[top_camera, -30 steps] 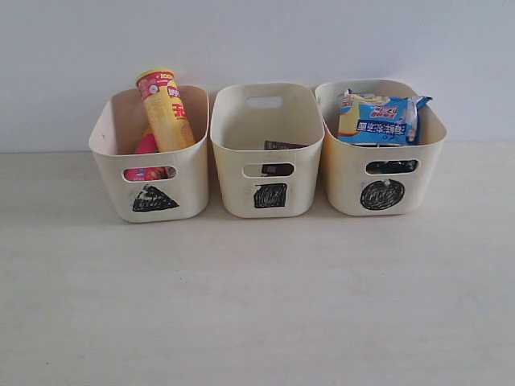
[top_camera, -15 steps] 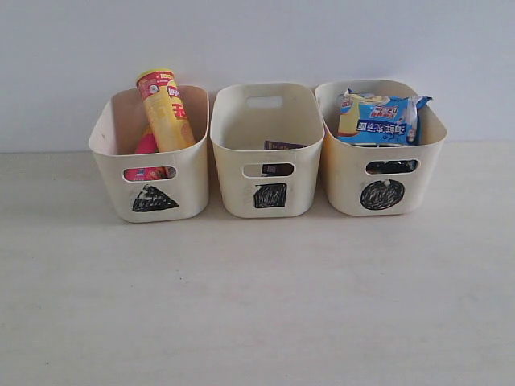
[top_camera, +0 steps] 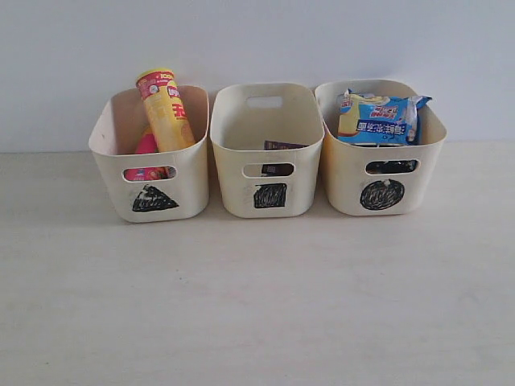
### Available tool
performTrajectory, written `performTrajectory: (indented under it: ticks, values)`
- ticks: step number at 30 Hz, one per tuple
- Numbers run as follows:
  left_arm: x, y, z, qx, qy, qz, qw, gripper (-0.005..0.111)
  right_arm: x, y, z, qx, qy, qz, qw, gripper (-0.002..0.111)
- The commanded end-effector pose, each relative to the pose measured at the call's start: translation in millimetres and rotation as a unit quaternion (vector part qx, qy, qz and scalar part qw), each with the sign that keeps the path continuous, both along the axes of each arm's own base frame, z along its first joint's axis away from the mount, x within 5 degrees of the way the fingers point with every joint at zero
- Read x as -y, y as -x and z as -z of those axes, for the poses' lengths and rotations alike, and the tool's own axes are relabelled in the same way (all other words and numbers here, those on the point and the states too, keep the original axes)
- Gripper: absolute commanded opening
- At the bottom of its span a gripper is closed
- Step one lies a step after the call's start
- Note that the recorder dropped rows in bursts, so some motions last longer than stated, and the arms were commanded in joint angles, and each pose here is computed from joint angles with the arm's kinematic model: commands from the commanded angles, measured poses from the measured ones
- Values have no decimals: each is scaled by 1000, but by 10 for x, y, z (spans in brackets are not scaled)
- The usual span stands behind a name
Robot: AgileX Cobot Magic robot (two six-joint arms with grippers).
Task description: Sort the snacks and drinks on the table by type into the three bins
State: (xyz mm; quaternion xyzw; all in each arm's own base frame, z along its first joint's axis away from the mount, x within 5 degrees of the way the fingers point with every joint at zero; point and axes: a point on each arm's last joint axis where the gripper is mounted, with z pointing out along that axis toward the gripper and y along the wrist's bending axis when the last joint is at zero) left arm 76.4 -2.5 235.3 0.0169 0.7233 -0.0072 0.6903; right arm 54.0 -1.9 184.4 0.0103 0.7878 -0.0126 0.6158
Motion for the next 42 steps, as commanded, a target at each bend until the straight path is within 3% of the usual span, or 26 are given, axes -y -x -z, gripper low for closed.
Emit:
performTrajectory:
  ticks: [1,4,23,42]
  values:
    - [0,5,16,5,1,0,1000,4,0,0,3,5,2,-1,1000,0]
    - [-2,38,3,14,18,-1,1000,4,0,0,3,5,2,-1,1000,0]
    - [-36,199,275,37,6,-25,999,4,0,0,3,5,2,-1,1000,0]
    - [-39,206,413,-39,-10,-26,999,4,0,0,3,5,2,-1,1000,0]
